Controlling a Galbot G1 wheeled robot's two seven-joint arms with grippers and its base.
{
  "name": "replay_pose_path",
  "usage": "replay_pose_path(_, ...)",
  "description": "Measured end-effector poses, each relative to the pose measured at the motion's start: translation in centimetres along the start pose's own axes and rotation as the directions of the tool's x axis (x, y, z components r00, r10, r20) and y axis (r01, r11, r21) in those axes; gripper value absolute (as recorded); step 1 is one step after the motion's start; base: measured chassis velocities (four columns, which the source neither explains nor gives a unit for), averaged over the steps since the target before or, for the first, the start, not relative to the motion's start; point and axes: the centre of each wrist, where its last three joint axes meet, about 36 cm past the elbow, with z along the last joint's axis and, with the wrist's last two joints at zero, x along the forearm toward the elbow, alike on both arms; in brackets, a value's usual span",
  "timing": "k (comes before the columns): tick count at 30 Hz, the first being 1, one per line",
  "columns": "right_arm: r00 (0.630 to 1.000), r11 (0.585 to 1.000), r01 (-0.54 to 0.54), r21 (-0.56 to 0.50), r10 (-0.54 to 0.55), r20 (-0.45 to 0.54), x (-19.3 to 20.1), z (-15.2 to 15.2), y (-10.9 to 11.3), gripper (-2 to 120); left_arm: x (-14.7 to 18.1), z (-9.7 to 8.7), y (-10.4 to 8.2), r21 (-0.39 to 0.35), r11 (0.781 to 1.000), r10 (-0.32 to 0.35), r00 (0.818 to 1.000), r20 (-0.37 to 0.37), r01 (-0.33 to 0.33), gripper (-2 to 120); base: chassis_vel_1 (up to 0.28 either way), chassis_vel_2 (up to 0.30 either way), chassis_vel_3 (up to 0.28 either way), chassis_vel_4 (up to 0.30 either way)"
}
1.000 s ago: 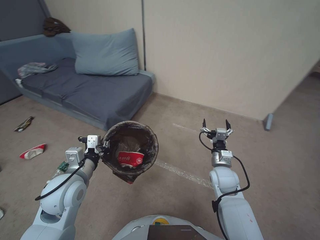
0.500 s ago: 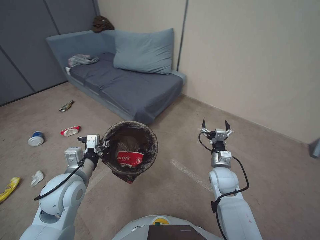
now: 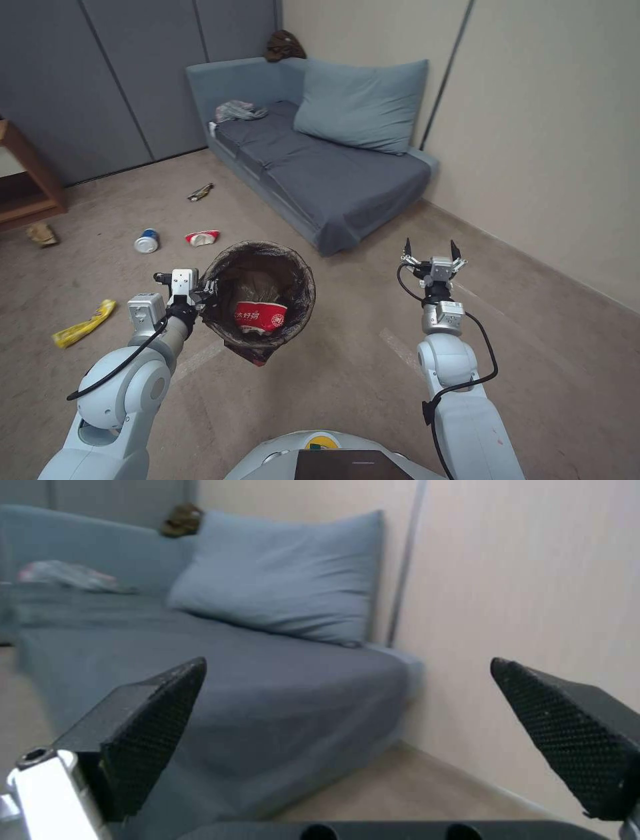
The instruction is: Pick up the trash bin, then pick up the garbage from the floor and place it into the trash bin.
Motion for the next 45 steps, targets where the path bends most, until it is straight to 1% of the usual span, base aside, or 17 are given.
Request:
replay_pose_path(20,1.0,1.0,0.001,-0.003,-0.001,-0.004,0.0,0.2,0.2,100,-0.2,0.2,0.1,0.0,1.0,0.002,1.0,-0.004,-0.002,5,0.12,0.129,0.125,0.129)
replay_pose_path(27,1.0,1.0,0.0,-0.005,0.0,-0.004,0.1,0.3,0.3,100,-0.3,0.3,0.1,0.0,1.0,-0.004,1.0,0.008,0.004,5,0.106,0.113,0.13,0.122)
replay_pose_path(42,1.0,1.0,-0.001,-0.01,0.001,-0.011,0.8,0.3,0.3,100,-0.2,0.3,-0.2,-0.001,1.0,0.003,1.0,0.013,-0.003,5,0.008,0.013,0.008,0.011)
replay_pose_path(45,1.0,1.0,0.007,-0.019,-0.007,0.004,1.1,0.5,0.3,100,-0.1,0.3,-0.2,-0.002,1.0,0.006,1.0,0.013,-0.006,5,0.0,0.0,0.0,0.0)
